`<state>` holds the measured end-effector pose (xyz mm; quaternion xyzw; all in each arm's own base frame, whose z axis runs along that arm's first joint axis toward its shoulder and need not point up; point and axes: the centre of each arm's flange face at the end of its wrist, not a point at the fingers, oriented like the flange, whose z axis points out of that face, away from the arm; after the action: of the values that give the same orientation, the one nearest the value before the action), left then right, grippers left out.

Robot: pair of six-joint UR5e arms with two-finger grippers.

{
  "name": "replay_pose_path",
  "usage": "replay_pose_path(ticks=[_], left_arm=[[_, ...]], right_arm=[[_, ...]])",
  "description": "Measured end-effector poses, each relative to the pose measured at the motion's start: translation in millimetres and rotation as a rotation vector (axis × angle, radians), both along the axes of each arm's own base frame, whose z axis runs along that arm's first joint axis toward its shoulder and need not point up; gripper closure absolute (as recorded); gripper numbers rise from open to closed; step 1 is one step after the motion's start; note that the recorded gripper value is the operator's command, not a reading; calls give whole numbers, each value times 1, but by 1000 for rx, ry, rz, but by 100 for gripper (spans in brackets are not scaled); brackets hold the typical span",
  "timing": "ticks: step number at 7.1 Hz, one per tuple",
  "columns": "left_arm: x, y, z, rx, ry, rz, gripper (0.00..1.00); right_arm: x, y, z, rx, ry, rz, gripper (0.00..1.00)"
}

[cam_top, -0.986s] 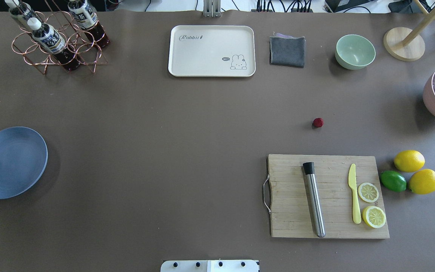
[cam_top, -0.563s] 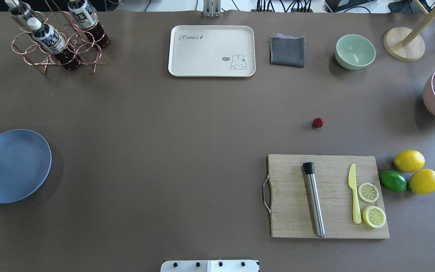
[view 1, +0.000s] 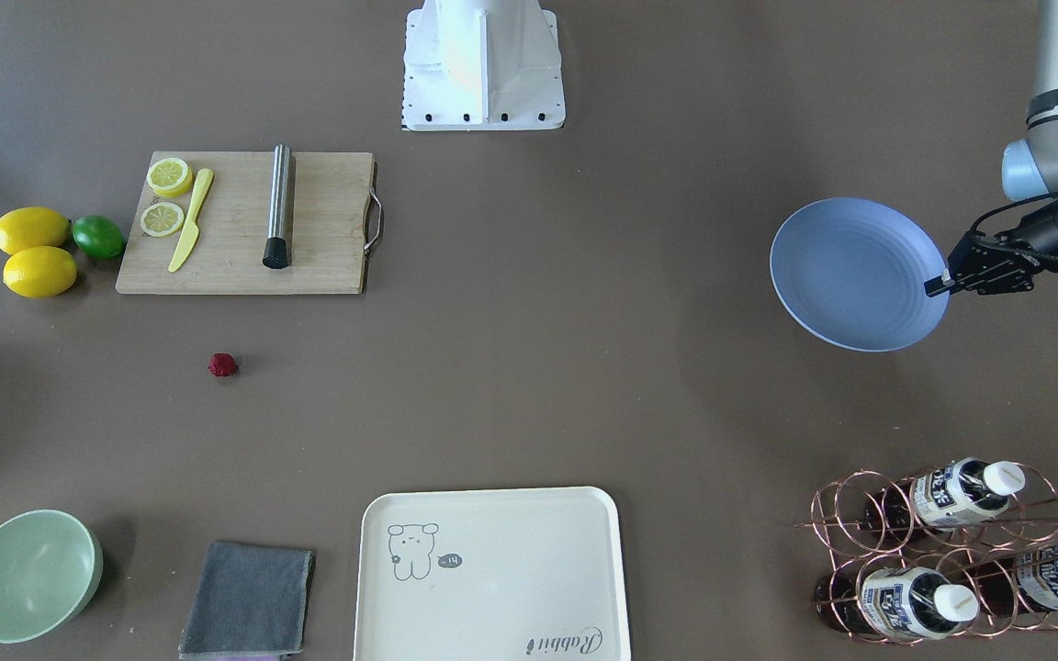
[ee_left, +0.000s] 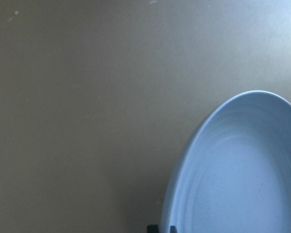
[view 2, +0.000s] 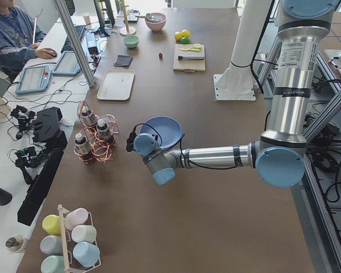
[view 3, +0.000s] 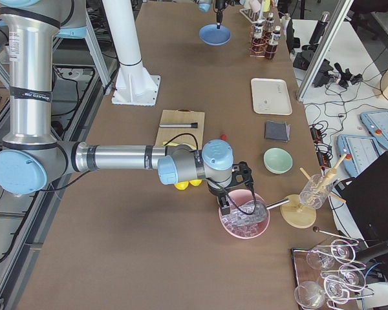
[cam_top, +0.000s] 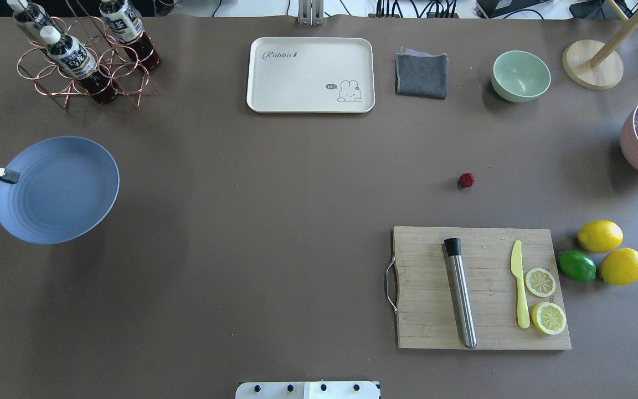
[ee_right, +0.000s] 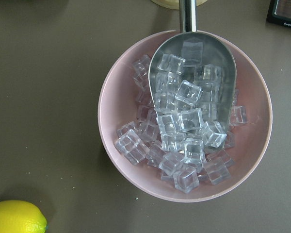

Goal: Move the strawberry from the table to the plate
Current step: 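Reach the left gripper to the rim of the light blue plate, then slide the blue plate with the left gripper toward the table center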

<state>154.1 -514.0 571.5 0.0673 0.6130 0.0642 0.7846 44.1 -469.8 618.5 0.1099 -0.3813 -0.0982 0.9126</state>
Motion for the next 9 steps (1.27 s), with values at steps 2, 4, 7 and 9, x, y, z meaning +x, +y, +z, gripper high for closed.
replay_pose_path(ticks=[2,4,7,9], left_arm=[[50,-31,-84,-68,53,-22,100],[160,-34,-163,-103,77,-63,100],[319,4,-247,-106,54,-137,100],[356,18,-252,-92,29,-169,100]], right_arm=[[0,-1,0,0,-1,0,0],[-1,-1,1,-1,-1,-1,0],[-1,-2,0,-3,-2,-1,0],[-2,-2,0,-3,-2,-2,0]])
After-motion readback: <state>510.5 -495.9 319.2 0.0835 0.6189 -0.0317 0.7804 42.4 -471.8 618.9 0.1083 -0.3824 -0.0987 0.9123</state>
